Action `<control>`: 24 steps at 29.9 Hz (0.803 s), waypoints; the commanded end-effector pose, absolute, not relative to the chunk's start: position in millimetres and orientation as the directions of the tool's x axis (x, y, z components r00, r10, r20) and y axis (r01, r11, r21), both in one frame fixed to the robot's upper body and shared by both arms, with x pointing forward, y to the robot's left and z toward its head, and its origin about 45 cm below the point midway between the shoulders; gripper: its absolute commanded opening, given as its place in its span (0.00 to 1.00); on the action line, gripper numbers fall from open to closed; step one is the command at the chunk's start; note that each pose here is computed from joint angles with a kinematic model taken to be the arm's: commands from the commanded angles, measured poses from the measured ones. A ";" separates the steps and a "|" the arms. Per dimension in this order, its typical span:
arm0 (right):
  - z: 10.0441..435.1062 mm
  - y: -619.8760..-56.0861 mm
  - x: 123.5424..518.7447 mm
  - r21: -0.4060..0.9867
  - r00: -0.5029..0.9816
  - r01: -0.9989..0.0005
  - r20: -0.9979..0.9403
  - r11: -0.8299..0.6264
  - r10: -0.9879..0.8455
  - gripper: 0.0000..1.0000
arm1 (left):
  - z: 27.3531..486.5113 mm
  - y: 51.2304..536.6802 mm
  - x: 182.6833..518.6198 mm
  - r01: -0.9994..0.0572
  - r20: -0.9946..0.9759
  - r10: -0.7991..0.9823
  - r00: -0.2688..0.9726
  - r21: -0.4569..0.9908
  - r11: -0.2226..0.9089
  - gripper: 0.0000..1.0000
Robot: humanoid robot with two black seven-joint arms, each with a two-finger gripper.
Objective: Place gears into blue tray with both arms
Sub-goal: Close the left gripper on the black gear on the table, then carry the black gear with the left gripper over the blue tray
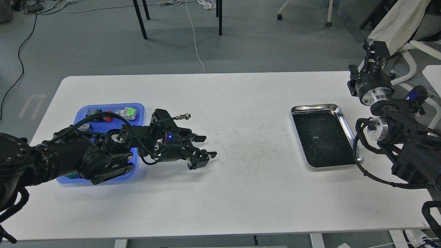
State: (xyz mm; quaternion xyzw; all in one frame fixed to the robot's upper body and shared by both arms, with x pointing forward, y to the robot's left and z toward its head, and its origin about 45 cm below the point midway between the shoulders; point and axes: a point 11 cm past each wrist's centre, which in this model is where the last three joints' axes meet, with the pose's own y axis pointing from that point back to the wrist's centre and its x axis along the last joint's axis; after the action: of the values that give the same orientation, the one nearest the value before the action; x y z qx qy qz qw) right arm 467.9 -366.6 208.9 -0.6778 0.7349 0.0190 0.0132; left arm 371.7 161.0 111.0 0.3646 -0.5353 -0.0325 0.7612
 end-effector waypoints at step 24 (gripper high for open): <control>208.5 -367.0 467.5 0.011 -0.077 -0.997 -0.036 0.076 -0.996 0.96 | 91.0 184.9 368.3 -0.360 0.762 -0.471 0.445 0.634 0.685 0.33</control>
State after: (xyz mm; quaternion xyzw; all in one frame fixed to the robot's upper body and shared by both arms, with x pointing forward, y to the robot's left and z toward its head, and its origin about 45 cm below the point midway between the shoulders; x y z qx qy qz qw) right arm 467.9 -366.5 209.3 -0.6797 0.7332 0.0164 0.0110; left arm 367.4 183.2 90.0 0.3935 -0.5249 -0.0361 0.7538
